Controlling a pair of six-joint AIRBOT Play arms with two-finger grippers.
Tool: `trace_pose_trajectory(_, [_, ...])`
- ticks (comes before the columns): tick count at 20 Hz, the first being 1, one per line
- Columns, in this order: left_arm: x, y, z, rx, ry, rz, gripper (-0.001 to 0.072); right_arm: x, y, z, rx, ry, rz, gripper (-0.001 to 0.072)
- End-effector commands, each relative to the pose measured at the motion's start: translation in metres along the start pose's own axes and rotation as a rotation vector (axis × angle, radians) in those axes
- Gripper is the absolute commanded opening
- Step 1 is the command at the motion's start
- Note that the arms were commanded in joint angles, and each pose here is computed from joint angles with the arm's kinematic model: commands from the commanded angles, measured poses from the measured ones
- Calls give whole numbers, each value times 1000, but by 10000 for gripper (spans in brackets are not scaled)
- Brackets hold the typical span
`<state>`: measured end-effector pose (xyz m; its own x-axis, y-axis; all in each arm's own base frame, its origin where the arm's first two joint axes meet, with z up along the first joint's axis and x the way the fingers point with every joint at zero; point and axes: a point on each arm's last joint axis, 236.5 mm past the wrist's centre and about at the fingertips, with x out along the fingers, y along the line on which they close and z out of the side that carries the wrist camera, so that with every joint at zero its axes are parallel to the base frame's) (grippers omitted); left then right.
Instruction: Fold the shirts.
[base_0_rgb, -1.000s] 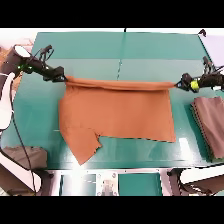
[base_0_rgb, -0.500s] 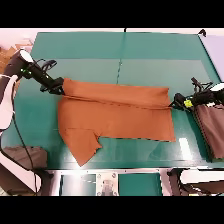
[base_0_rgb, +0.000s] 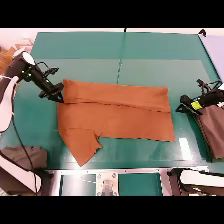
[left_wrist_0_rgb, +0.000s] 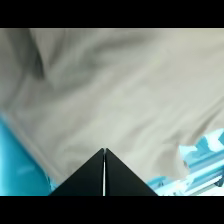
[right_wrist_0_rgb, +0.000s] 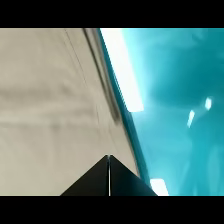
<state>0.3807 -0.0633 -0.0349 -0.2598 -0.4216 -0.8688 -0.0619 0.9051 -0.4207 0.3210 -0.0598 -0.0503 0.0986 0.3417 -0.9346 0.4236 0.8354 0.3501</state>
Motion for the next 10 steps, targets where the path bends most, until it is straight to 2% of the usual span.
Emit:
trace_pose_trajectory(1, [-14, 2, -36, -11, -15, 64, 26, -20, -10, -42, 69, -8, -63, 12])
trace_pose_trajectory(3, [-18, 15, -70, -22, -90, 145, 27, -17, -12, -82, 104, -1, -62, 12])
trace_pose_trajectory(6, [-3, 16, -120, -41, -239, 161, 27, -4, -14, -137, 183, -20, -49, 14])
trace_pose_trajectory(7, [8, 14, -133, -67, -284, 141, 44, 1, -15, -150, 209, -21, -44, 56])
trace_pose_trajectory(8, [19, 12, -143, -91, -316, 111, 370, 8, -16, -161, 230, -19, -37, 238])
trace_pose_trajectory(9, [32, 8, -149, -107, -340, 71, 685, 15, -17, -168, 254, -17, -32, 374])
trace_pose_trajectory(10, [49, 3, -156, -126, -339, 21, 617, 23, -20, -170, 301, -27, -30, 454])
